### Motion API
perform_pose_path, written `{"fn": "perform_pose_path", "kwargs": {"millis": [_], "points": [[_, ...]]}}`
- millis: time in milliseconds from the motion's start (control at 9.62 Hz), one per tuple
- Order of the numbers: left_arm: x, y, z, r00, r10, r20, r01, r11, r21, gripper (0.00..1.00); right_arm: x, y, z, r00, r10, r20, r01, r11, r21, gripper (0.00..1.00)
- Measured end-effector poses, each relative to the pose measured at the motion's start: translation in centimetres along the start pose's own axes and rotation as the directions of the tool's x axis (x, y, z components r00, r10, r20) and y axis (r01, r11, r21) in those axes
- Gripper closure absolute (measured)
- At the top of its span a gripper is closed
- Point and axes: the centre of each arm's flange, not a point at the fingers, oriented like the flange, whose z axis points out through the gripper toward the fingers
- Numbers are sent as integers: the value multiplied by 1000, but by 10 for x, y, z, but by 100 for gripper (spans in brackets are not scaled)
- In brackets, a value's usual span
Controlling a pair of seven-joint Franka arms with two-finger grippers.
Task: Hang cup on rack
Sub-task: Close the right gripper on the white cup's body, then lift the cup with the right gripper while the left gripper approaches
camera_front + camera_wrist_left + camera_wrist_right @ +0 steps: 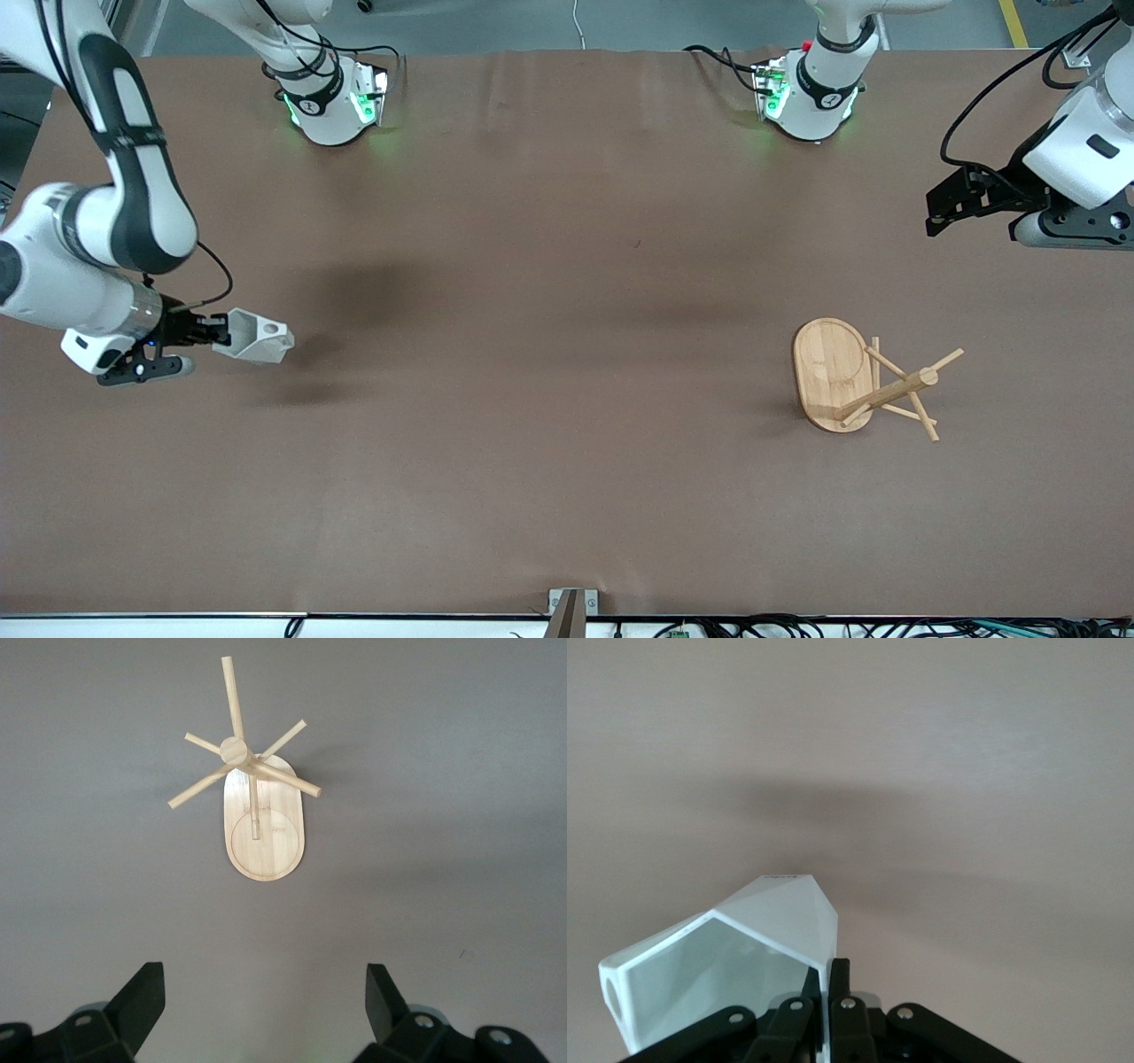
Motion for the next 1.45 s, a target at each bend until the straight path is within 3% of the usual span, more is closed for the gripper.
{"fn": "perform_pose_path", "kwargs": {"millis": [208, 416, 727, 935, 1247, 1455], "points": [[0, 26, 3, 999, 44, 6, -44, 999, -1, 0, -7, -36, -42, 1000, 16, 0, -16, 984, 175, 96], [-4, 66, 6, 994, 112, 13, -111, 993, -30, 0, 0, -79, -58, 1000, 6, -28, 3, 949, 316, 96], [-34, 178, -14, 949, 313, -41, -315, 946, -73, 0, 9, -172, -54, 998, -43, -48, 62, 862, 503, 96], [-63, 266, -23, 858, 488, -159, -504, 859, -84, 0, 8, -229, -50, 997, -67, -47, 82, 786, 613, 96], [-90, 352, -1, 689, 687, -230, -719, 688, -99, 0, -3, -281, -42, 992, -123, 25, 58, 625, 778, 96], [-101, 386, 7, 580, 762, -287, -809, 580, -95, 0, -11, -297, -31, 977, -196, 79, 46, 560, 827, 96]]}}
